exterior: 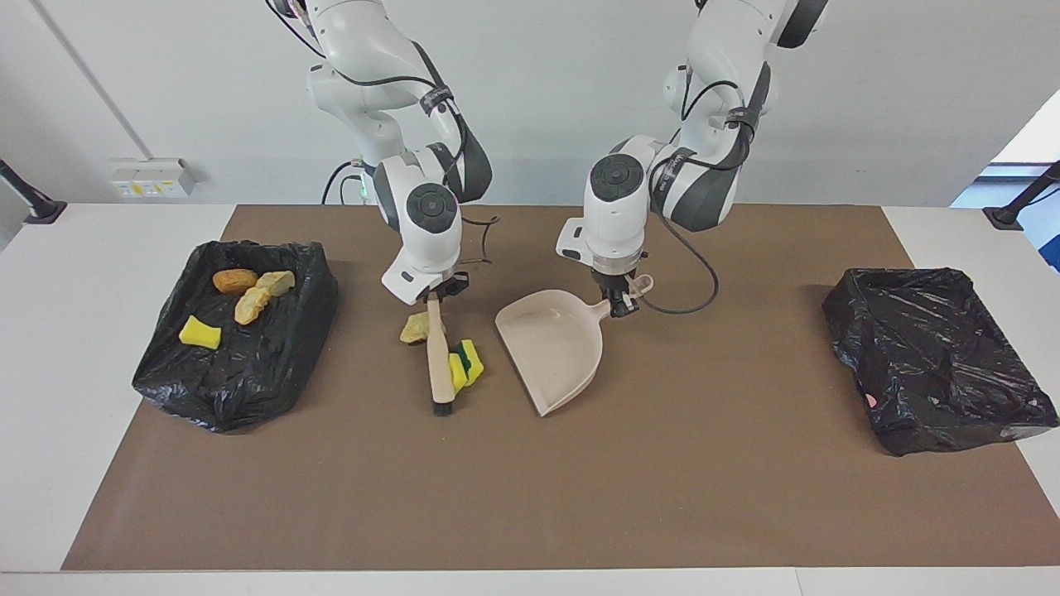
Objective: Sweep and dump trash in bin
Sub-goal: 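Move the dustpan with the left gripper while the right gripper grasps the brush, then sweep the yellow and tan pieces toward the dustpan with the right gripper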
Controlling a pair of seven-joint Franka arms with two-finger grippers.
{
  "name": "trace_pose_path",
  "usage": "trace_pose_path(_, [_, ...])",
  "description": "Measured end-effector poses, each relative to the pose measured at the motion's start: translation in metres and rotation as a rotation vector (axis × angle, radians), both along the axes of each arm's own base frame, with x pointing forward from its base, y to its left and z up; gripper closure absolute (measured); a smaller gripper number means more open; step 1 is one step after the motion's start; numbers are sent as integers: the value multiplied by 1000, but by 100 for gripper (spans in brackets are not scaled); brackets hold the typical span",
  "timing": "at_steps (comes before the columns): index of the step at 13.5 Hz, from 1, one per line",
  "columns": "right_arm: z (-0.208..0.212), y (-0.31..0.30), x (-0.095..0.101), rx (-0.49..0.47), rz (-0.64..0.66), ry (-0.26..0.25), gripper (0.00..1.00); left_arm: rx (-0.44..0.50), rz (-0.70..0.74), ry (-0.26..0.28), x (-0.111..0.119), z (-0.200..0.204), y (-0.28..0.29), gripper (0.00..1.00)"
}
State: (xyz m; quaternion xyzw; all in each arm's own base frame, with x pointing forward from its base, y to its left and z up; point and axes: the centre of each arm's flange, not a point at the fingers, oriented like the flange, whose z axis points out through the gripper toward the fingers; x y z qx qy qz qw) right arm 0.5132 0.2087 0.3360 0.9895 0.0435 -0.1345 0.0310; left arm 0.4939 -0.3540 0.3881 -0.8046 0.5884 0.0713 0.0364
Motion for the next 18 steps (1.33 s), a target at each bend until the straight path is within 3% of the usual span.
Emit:
trace_pose_path(2, [12, 5, 4, 45, -37, 4, 73, 17, -32, 5, -22, -3, -6, 68])
trace_pose_path(5, [57, -33, 15, 27, -98, -15, 73, 25, -42, -4, -33, -5, -4, 68])
trace_pose_path(8, [87, -59, 3, -112, -87, -32, 73, 22, -43, -12, -34, -6, -3, 68])
trace_pose_path(13, [46, -77, -28, -209, -63, 24, 73, 17, -45, -16, -35, -12, -1, 68])
trace_pose_path(18, [15, -71, -38, -202, -21, 41, 73, 17, -56, -15, -35, -12, 0, 68])
